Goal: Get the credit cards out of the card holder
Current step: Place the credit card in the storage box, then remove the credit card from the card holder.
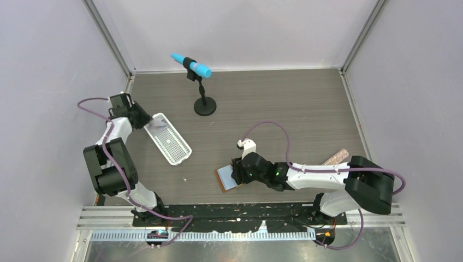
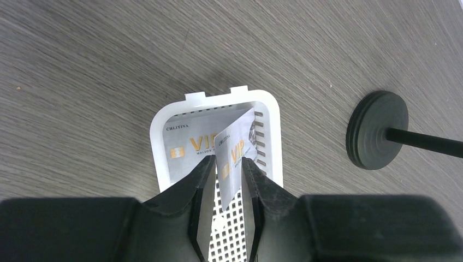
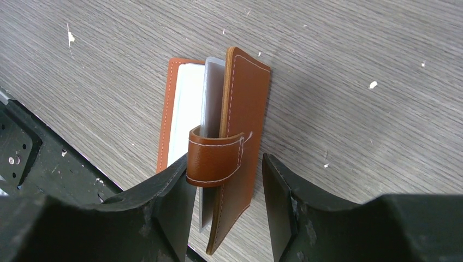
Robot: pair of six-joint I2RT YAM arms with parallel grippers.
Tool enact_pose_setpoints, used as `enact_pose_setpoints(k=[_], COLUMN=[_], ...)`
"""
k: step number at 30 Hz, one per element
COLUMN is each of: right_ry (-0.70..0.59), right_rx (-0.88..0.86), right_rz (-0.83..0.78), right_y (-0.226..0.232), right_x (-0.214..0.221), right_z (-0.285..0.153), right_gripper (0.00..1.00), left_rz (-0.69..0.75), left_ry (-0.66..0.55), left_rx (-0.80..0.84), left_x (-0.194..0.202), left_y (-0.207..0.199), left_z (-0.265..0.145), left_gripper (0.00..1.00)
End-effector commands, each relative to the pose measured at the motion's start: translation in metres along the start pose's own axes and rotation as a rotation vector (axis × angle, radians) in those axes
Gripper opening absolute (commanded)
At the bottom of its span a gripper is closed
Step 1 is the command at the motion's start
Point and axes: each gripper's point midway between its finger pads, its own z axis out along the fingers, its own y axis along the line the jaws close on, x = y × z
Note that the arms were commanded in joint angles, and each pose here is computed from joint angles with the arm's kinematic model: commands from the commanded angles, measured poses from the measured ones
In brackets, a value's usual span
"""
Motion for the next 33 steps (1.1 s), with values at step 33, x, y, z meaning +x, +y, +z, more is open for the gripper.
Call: enact_pose_setpoints(k=[33], right_ry=[-0.064], right_rx=[0.007], right_rz=[0.158], right_y=[-0.004], right_x=[-0.008], right_z=[-0.017], right_gripper=[0.33], left_rz=[0.181], left_ry=[0.209], left_rx=[0.358], left_x=[0.119], left_y=[-0.113], left_z=[-0.126], left_gripper=[0.36])
